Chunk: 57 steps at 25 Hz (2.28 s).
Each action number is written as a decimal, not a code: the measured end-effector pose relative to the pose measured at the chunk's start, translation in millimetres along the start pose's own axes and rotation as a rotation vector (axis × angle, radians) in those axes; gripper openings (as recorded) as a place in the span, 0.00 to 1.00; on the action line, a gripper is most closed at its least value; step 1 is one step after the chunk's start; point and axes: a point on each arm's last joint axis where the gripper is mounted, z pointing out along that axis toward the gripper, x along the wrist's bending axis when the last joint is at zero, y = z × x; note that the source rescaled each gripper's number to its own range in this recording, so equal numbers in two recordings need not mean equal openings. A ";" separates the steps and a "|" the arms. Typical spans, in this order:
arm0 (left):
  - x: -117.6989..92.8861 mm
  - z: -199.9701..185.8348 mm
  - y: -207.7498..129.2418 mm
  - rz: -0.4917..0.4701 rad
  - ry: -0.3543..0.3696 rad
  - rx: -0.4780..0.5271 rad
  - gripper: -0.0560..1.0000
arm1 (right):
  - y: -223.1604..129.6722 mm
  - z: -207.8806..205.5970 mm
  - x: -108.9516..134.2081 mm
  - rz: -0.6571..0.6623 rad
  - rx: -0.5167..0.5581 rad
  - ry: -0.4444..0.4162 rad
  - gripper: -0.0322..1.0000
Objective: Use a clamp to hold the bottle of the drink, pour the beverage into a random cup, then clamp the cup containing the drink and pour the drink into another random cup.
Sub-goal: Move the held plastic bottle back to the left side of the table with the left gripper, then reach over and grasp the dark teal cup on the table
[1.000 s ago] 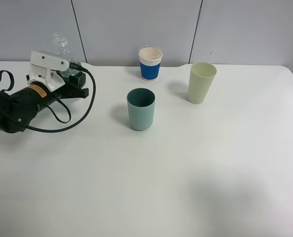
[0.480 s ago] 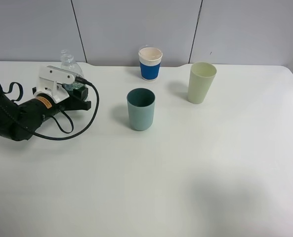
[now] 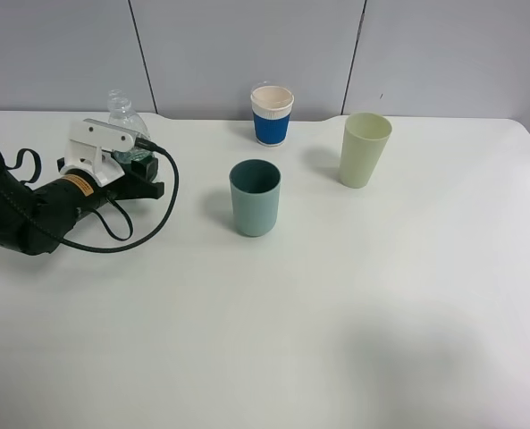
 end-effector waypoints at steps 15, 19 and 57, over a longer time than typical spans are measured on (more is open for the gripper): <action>-1.4 -4.5 3.2 0.090 -0.014 -0.010 0.98 | 0.0 0.0 0.0 0.000 0.000 0.000 0.95; -1.9 -20.1 13.5 0.093 -0.016 -0.022 0.98 | 0.0 0.0 0.0 0.000 0.000 0.000 0.95; 3.3 -253.5 180.7 -0.076 0.070 -0.249 1.00 | 0.0 0.0 0.0 0.000 0.000 0.000 0.95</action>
